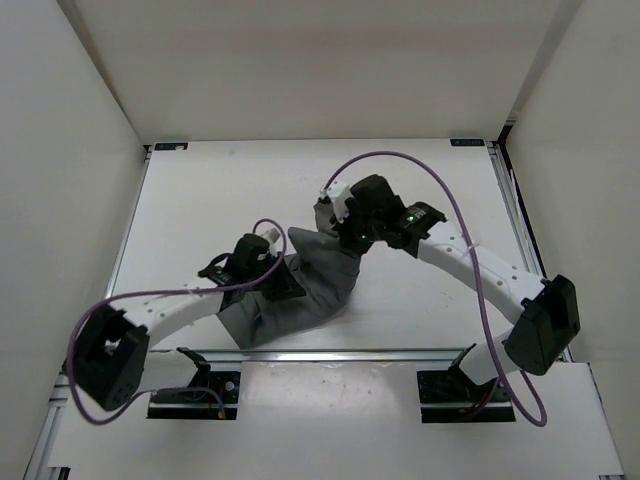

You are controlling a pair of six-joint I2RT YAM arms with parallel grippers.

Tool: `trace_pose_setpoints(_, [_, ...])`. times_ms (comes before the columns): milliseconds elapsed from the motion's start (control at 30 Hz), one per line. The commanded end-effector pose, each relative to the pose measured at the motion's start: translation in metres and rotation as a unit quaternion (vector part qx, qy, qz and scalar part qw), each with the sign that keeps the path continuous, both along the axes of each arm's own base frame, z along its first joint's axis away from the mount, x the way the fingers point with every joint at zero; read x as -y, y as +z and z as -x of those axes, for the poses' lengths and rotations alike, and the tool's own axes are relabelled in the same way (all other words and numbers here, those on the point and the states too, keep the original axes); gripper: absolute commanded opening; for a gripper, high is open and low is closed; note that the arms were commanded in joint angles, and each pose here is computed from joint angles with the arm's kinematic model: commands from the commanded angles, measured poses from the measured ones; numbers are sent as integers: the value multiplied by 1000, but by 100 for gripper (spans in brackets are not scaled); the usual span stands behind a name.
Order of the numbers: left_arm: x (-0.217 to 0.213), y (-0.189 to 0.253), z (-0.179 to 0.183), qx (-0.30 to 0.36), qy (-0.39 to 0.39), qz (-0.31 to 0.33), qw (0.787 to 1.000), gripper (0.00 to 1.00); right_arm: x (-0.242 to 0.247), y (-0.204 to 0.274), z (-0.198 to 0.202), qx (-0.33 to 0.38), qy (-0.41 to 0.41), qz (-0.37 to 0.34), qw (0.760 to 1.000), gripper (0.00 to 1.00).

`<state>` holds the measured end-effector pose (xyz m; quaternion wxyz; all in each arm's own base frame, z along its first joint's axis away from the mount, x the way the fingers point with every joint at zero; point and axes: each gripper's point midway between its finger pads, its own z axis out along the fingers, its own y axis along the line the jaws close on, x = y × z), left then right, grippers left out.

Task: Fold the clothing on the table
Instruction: Fold the skirt

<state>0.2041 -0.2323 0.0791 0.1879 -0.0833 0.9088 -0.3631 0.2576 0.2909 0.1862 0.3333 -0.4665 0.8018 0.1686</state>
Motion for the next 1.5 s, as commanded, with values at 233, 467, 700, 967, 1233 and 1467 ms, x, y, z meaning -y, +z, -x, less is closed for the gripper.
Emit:
trace_pose_setpoints(233, [69, 17, -69, 44, -8, 0, 999, 0, 75, 20, -31, -27, -143, -75, 987, 1])
trace_pose_setpoints(467, [117, -18, -73, 7, -46, -26, 999, 0, 111, 32, -42, -36, -196, -119, 973, 0])
trace_pose_setpoints(700, [181, -32, -94, -9, -83, -27, 996, 0, 132, 44, -55, -26, -221, -136, 965, 0])
trace_pose_setpoints(967, [248, -19, -137, 1, -93, 20, 995, 0, 135, 49, -50, -13, -214, -134, 967, 0])
trace_pose_setpoints(1233, [231, -8, -146, 7, -63, 49, 997, 0, 100, 71, -39, -18, -137, -169, 976, 0])
trace_pose_setpoints(1467, [236, -3, -141, 8, -48, 89, 995, 0, 77, 74, -36, -15, -104, -163, 981, 0])
